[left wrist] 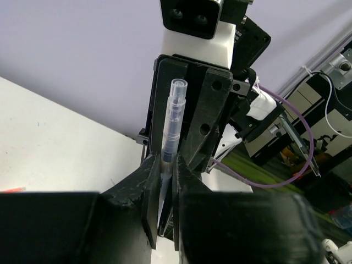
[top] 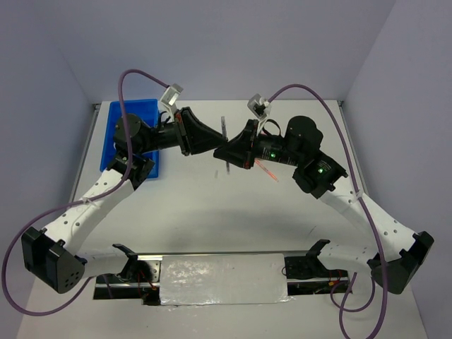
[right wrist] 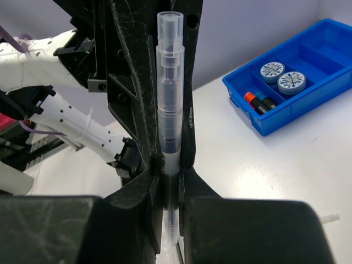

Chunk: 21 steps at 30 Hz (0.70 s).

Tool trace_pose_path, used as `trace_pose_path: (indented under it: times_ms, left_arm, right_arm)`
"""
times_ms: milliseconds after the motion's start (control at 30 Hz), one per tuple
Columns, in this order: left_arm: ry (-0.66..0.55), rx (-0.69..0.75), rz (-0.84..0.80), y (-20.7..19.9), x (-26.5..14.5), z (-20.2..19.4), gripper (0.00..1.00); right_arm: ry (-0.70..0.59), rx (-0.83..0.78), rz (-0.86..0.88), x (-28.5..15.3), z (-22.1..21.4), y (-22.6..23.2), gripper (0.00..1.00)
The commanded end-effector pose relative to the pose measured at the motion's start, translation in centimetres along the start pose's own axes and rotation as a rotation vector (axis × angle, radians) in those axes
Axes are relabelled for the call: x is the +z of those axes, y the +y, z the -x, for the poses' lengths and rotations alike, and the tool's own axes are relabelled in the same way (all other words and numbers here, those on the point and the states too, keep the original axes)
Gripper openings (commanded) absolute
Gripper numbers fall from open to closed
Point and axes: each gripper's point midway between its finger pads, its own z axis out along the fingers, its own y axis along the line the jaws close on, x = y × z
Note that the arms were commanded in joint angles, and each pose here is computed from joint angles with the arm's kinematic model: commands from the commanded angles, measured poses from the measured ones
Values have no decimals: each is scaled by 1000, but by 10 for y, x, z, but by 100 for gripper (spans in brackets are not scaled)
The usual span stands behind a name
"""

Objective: Sort the stationery into containers
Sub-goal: Close the pen cap on the pen.

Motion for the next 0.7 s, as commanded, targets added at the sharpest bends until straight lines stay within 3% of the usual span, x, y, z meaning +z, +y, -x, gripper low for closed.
trace_pose_path:
  times_ms: [0,67,100,133,200,433,667]
  left_arm:
    - [3,64,-34,-19,1,10,11]
    - [-1,103,-8,-18,2,17,31]
    - [0,103,7,-16,3,19,55]
    - [5,96,28,-13,3,20,64]
    - [-6,134,21,-20,4,29,70]
    - [-42,216,40,-27,9,52,69]
    - [-52,198,77,-12,12,58,58]
  right_arm:
    - [-62,-74,33,-2,24,11,0]
    - [-58,-69,38,-2,21,12,0]
    - [-62,-71,42,-4,22,14,0]
    - [-65,-68,41,-5,22,14,0]
    - [-61,-57,37,-6,20,14,0]
    - [-35,-41,51,-5,14,16,0]
    - [-28,-46,75,-9,13,25,0]
